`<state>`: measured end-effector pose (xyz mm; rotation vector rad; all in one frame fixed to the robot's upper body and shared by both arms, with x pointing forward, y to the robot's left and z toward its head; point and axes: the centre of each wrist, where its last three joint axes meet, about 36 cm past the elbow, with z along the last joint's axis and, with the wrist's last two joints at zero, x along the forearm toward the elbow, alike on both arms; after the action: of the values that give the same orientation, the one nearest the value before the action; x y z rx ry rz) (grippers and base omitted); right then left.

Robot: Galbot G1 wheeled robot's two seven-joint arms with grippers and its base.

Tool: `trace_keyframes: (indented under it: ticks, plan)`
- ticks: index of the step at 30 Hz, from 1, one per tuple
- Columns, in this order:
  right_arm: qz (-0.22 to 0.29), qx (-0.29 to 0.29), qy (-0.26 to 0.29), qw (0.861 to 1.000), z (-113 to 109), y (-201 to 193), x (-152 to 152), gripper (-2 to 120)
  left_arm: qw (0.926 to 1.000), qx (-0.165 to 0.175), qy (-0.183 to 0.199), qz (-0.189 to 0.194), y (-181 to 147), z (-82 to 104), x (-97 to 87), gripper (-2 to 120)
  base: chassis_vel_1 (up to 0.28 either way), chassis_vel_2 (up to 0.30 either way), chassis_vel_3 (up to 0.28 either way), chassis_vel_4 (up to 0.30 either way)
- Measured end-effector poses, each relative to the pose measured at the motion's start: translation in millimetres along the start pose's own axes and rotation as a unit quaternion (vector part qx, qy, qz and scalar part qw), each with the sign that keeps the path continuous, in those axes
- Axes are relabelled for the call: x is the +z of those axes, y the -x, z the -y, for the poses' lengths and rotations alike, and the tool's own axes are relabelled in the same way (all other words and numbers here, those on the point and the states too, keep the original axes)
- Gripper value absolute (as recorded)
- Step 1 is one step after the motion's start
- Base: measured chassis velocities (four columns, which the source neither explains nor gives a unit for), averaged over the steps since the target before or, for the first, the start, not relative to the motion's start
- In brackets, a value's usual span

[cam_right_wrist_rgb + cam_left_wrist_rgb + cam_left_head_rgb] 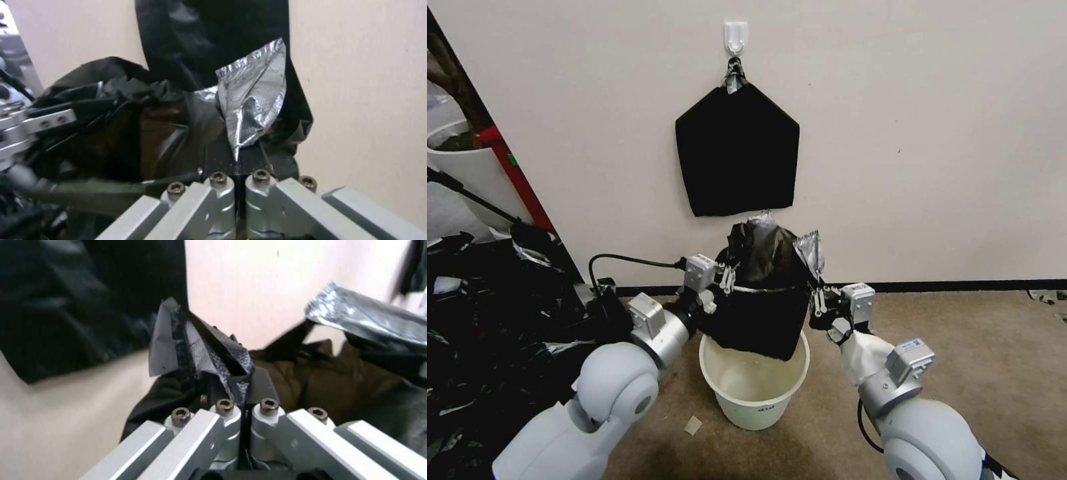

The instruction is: Place a trash bag onto the trash bin.

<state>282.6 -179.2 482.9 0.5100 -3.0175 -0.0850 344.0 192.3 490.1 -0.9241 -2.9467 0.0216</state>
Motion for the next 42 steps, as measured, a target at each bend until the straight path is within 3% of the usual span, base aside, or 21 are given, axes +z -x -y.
trace_keyframes:
  ticks: [13, 15, 17, 19, 23, 25, 32, 38, 42]
  plan:
    - [-0.045, 0.019, -0.041, 0.998, 1, -4, 47, 0, 0.9952, -0.064, -0.01, -0.074, -4, 53.6, 75.6, 0, 0.0, 0.0, 0.0, 0.0]
    - [-0.076, 0.029, -0.041, 0.996, -2, -14, 61, 0, 0.9918, -0.084, 0.002, -0.096, -7, 69.3, 93.7, 0, 0.0, 0.0, 0.0, 0.0]
    - [-0.088, 0.032, -0.038, 0.995, -4, -17, 65, 0, 0.9907, -0.089, 0.008, -0.103, -9, 73.9, 97.5, 0, 0.0, 0.0, 0.0, 0.0]
    - [-0.126, 0.049, -0.017, 0.991, -11, -31, 75, 0, 0.9853, -0.1, 0.035, -0.134, -22, 86.4, 105.0, 0, 0.0, 0.0, 0.0, 0.0]
    - [-0.155, 0.062, 0.004, 0.986, -19, -42, 80, 0, 0.981, -0.108, 0.053, -0.152, -36, 92.5, 102.0, 0, 0.0, 0.0, 0.0, 0.0]
    - [-0.184, 0.086, 0.033, 0.979, -32, -54, 79, 0, 0.9775, -0.117, 0.066, -0.162, -52, 96.3, 88.8, 0, 0.0, 0.0, 0.0, 0.0]
    - [-0.214, 0.096, 0.053, 0.971, -47, -69, 79, 0, 0.9695, -0.143, 0.054, -0.192, -79, 98.9, 63.3, 0, 0.0, 0.0, 0.0, 0.0]
    - [-0.228, 0.087, 0.046, 0.969, -52, -74, 82, 0, 0.9595, -0.16, 0.058, -0.225, -95, 101.1, 70.6, 0, 0.0, 0.0, 0.0, 0.0]
    - [-0.234, 0.082, 0.031, 0.968, -52, -79, 87, 0, 0.9509, -0.181, 0.063, -0.243, -100, 102.1, 86.6, 0, 0.0, 0.0, 0.0, 0.0]
